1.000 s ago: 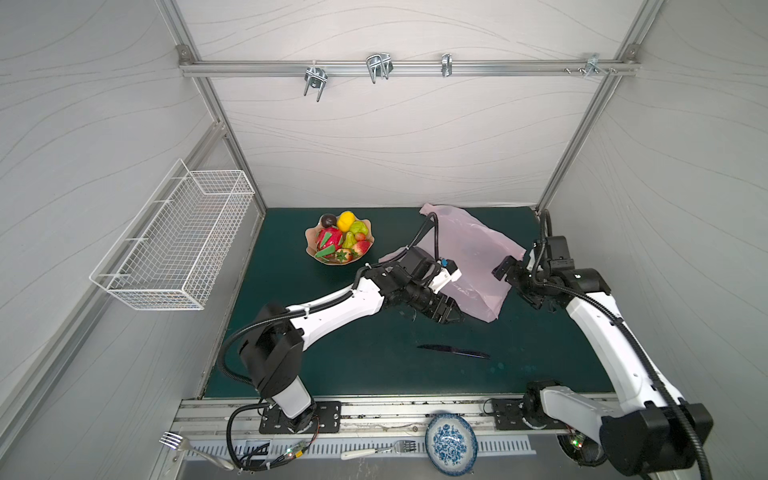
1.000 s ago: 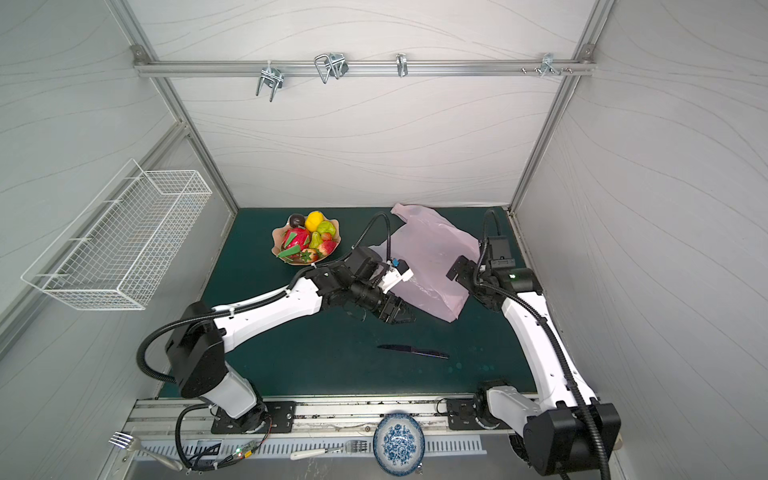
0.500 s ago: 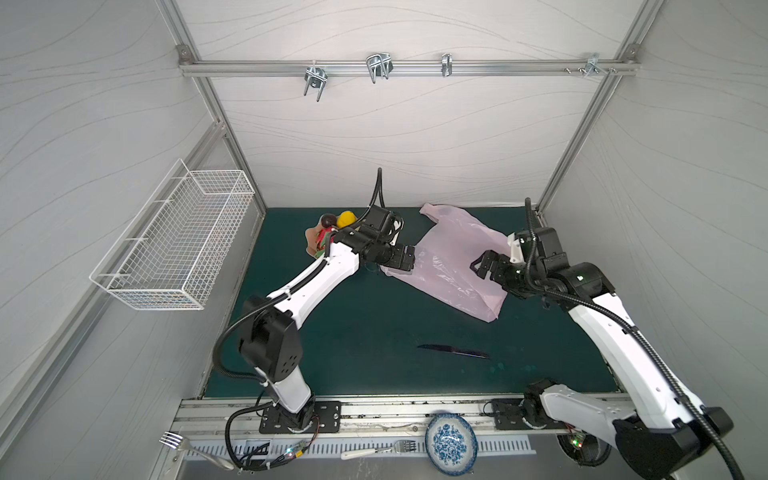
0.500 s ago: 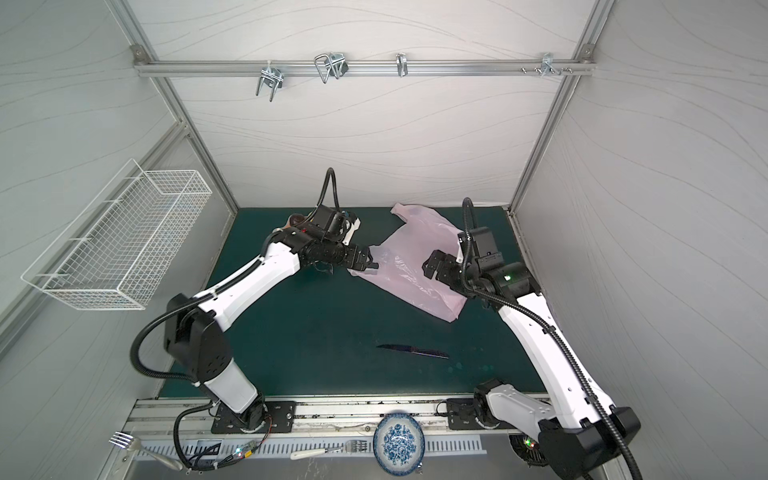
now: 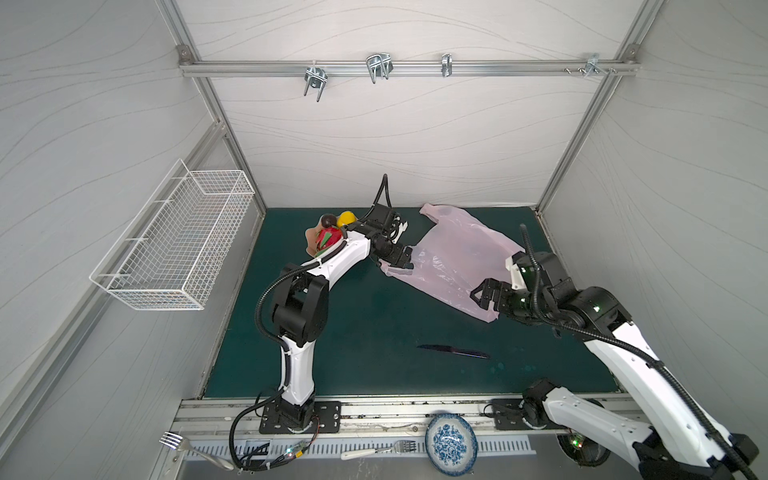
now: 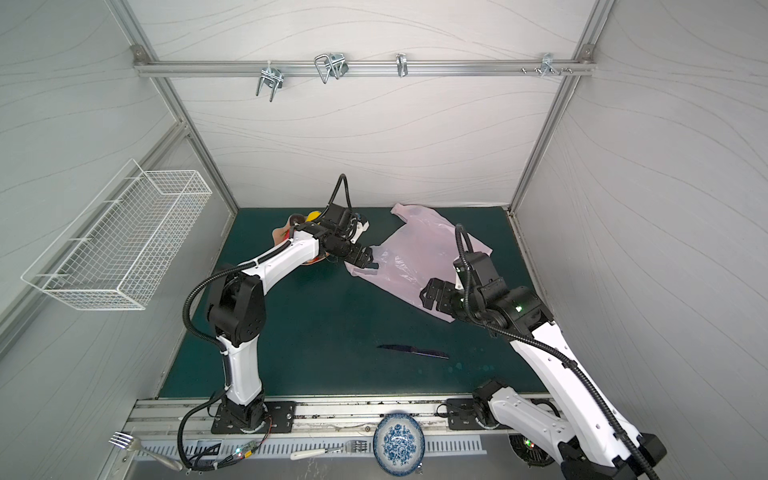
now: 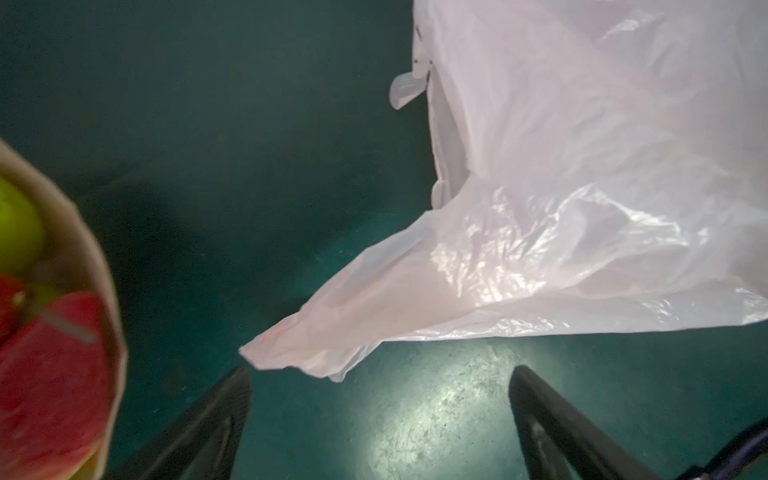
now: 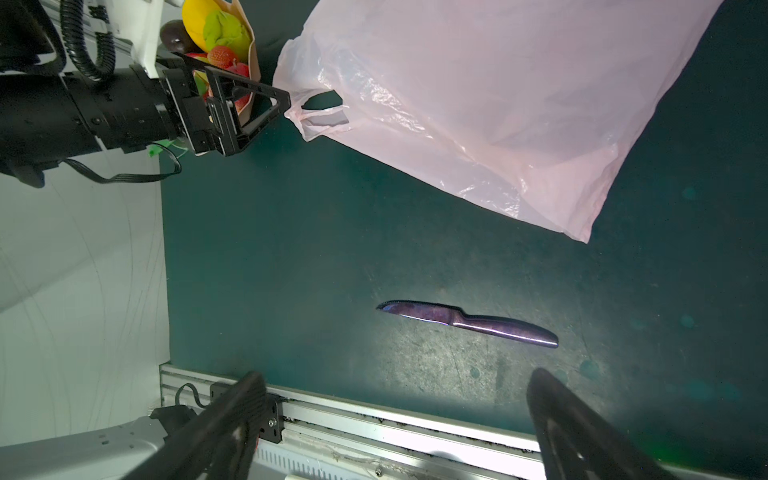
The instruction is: Place the fruits into the plastic bag
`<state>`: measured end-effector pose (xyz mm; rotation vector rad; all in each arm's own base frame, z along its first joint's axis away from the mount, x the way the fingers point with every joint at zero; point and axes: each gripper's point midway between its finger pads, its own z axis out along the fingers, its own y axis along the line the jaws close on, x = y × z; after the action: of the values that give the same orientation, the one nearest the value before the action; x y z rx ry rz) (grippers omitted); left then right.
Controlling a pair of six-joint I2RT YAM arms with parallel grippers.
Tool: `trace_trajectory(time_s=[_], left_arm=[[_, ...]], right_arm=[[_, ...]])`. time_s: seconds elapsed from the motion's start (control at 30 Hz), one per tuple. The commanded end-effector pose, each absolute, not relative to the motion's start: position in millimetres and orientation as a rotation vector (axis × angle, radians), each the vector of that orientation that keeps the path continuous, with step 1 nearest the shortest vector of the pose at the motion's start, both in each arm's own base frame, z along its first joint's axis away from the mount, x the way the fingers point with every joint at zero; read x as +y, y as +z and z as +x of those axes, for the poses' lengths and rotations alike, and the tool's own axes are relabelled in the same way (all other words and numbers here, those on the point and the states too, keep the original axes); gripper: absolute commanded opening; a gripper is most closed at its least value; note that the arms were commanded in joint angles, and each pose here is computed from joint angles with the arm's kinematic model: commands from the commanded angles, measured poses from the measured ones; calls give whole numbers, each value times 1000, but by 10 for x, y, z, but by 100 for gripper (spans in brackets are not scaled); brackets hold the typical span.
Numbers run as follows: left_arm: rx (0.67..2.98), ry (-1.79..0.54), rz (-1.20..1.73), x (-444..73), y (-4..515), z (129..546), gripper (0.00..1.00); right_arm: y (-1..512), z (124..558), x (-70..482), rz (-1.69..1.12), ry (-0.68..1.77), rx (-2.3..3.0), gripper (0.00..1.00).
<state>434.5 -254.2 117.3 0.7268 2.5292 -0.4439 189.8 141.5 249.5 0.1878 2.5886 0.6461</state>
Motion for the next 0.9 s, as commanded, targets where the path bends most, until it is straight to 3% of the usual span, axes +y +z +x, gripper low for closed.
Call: trace_trajectory(time_s=[0.0, 0.27, 0.63, 0.87], left_arm=[[2444, -626, 862, -2796, 1228, 4357, 97], [2481, -678, 837, -2748, 1155, 4155, 89], [2430, -800, 871, -3014, 1222, 3502, 89], [2343, -495, 645, -2533, 1681, 4214, 98]], right_arm=[[2530, 1831, 1344, 192, 611, 2601, 99], [2686, 1888, 1400, 163, 640, 2559, 99], [2722, 1839, 1332, 152, 639, 2517, 99], [2740, 1720, 1282, 147, 653, 2525, 99]])
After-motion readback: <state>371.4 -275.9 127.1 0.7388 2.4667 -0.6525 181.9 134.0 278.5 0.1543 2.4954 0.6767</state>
